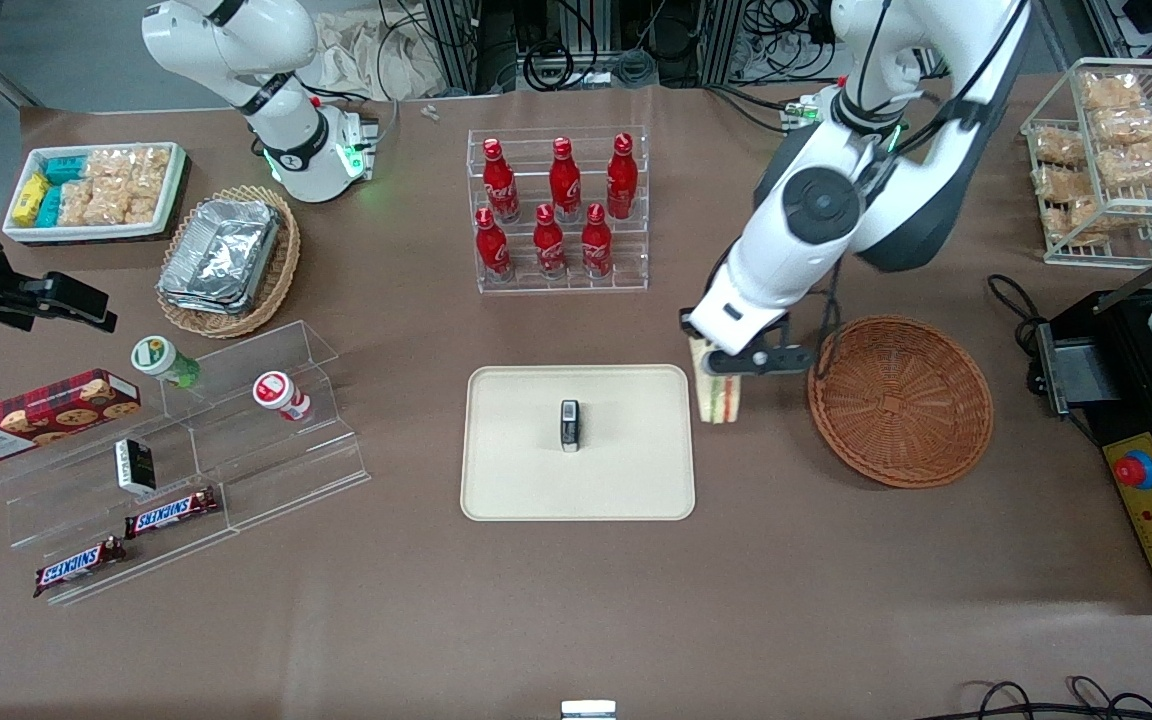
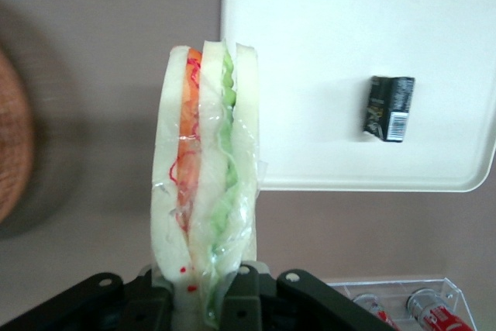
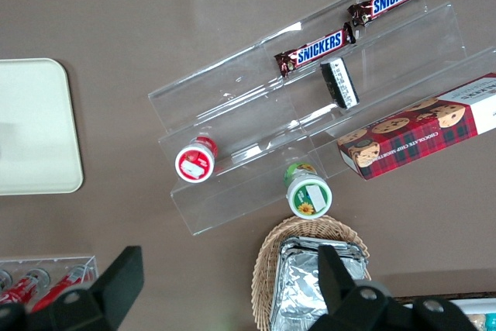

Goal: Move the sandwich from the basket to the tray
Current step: 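Lift the sandwich and carry it toward the white tray, then lower the sandwich onto the tray beside the black box and release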

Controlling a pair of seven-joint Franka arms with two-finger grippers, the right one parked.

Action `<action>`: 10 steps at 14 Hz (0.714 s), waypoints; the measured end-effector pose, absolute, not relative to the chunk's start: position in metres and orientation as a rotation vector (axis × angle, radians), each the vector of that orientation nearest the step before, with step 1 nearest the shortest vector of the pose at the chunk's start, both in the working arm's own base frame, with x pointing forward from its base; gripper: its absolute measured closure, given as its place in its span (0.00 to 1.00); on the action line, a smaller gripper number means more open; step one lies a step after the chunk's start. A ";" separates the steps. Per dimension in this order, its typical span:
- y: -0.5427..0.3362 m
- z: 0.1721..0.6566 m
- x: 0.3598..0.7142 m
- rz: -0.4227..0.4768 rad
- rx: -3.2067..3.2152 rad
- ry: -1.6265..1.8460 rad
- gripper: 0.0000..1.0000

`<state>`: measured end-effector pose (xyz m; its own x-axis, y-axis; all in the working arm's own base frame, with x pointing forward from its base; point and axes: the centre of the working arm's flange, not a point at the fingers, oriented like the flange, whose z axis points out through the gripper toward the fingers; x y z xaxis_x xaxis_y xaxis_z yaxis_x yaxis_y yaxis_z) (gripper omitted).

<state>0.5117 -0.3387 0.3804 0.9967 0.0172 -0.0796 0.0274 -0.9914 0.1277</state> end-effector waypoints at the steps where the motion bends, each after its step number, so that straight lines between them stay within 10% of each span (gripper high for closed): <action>1: -0.346 0.362 0.515 -0.123 3.012 -0.003 0.81; 10: -0.381 0.231 0.532 -0.005 3.025 -0.079 0.81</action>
<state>0.5324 -0.3808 0.2314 0.9986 -0.0523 -0.0001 -0.0520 -0.9920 0.1155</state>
